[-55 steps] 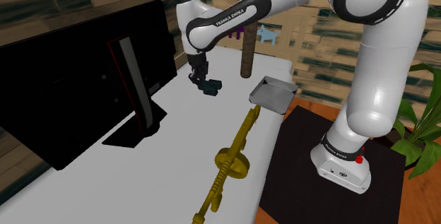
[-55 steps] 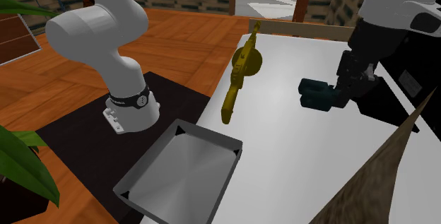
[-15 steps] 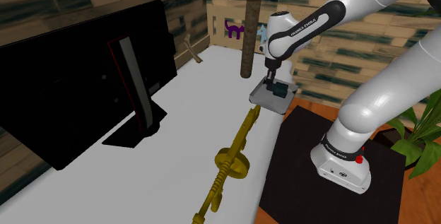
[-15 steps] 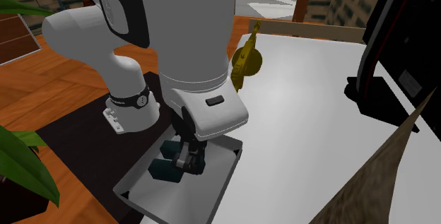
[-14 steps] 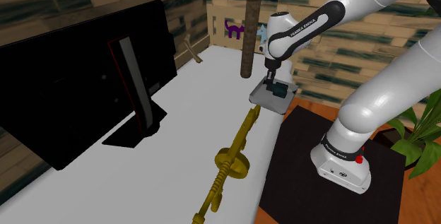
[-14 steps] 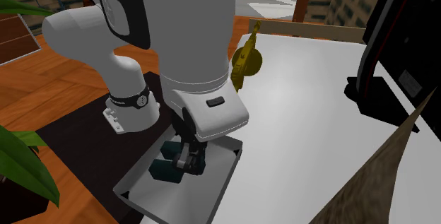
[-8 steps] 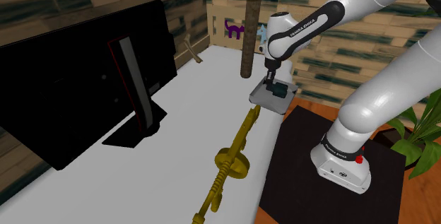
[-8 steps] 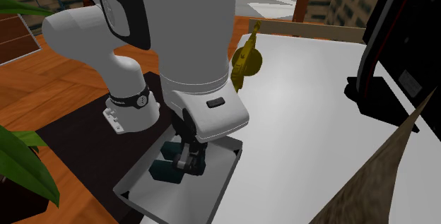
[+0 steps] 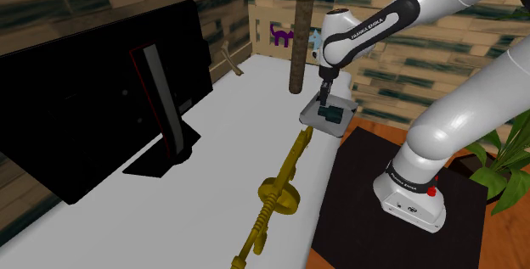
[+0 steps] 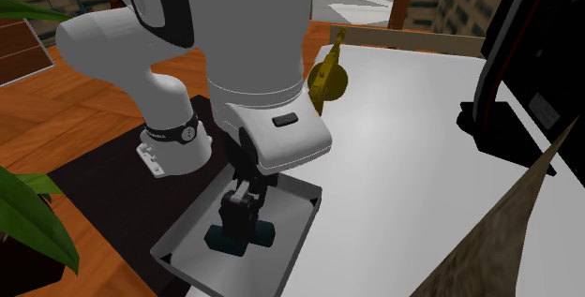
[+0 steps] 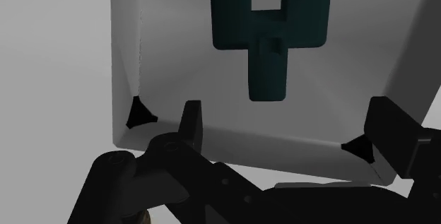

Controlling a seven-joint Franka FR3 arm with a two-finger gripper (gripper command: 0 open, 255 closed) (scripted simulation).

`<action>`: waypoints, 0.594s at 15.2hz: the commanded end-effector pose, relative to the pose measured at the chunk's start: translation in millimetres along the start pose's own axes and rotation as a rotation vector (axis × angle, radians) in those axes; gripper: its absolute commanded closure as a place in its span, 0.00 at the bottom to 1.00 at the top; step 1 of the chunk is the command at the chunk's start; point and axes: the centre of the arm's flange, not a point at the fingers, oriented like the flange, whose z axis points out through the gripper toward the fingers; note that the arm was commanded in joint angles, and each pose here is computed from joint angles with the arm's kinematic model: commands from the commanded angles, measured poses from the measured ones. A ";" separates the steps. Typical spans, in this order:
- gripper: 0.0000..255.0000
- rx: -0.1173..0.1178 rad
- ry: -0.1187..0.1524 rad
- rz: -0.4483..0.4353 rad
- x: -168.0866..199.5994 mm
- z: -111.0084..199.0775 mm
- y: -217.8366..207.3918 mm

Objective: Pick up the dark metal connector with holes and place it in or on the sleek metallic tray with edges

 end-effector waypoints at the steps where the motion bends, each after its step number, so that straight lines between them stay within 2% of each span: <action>1: 0.00 0.001 -0.001 0.000 1.6 -22.7 -0.3; 2: 0.00 0.001 -0.001 0.000 1.6 -33.1 -0.3; 9: 0.00 0.001 -0.001 0.000 1.6 -33.1 -0.3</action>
